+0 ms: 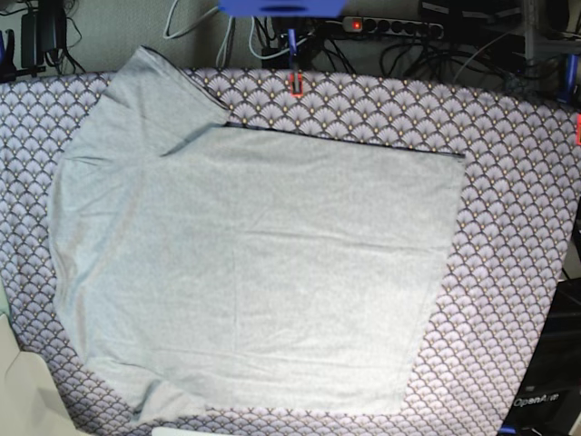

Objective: Fold the T-shirt properly
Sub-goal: 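Move both grippers from rest toward the shirt's shoulder corners, then lower both grippers and pinch the shirt's shoulder edge corners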

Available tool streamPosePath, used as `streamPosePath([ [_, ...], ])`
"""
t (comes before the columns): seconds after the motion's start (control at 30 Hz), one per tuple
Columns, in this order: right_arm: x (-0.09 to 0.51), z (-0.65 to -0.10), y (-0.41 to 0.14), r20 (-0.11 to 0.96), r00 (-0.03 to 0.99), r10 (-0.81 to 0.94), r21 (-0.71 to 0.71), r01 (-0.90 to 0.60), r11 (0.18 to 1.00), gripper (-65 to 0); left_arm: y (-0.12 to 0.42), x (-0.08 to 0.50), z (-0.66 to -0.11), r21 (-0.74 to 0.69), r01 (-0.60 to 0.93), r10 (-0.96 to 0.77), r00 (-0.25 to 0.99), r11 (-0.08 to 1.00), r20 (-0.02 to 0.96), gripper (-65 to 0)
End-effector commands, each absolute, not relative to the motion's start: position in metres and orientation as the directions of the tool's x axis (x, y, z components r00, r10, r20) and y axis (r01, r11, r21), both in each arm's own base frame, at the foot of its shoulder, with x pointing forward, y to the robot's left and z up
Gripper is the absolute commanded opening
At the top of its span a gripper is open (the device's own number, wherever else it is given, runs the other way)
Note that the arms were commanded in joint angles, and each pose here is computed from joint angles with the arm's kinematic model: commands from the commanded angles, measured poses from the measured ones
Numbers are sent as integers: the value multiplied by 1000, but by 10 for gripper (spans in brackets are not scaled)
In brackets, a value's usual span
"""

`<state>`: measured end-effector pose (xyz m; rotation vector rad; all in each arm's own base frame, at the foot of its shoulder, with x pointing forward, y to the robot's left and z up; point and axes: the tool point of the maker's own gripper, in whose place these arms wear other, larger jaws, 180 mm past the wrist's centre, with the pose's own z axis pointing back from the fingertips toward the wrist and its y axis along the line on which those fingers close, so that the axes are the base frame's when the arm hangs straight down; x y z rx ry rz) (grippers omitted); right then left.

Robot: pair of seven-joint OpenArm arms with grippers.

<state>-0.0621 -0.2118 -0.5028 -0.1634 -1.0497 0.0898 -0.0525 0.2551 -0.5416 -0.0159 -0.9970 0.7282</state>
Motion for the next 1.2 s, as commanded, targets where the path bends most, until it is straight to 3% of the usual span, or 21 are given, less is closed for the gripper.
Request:
streamPosePath([
  [0.0, -66, -489, -216, 871, 460, 174, -198, 3, 980, -650, 265, -69, -532, -310, -566, 549, 316, 764, 774, -650],
  [0.27, -37, -465, -216, 877, 442, 189, -204, -15, 979, -650, 268, -86, -519, -301, -623, 540, 235, 722, 808, -650],
  [0.6, 12, -439, -208, 877, 438, 196, -202, -33, 979, -650, 262, -96, -515, -311, -631, 551, 224, 710, 804, -650],
  [0.73, 20, -439, -208, 868, 457, 194, -202, -32, 979, -650, 257, -96, -482, -402, -574, 565, 132, 713, 814, -650],
  [0.9, 24, -441, -206, 865, 463, 192, -198, -36, 980, -650, 265, -69, -402, -517, -454, 558, -51, 726, 828, -650],
  [1.0, 24, -441, -206, 865, 463, 192, -198, -36, 980, -650, 259, -34, -372, -485, -350, 532, 46, 801, 846, -650],
  [1.17, 24, -441, -206, 866, 462, 192, -198, -36, 980, -650, 245, 22, -344, -232, -174, 271, 248, 957, 930, -650],
])
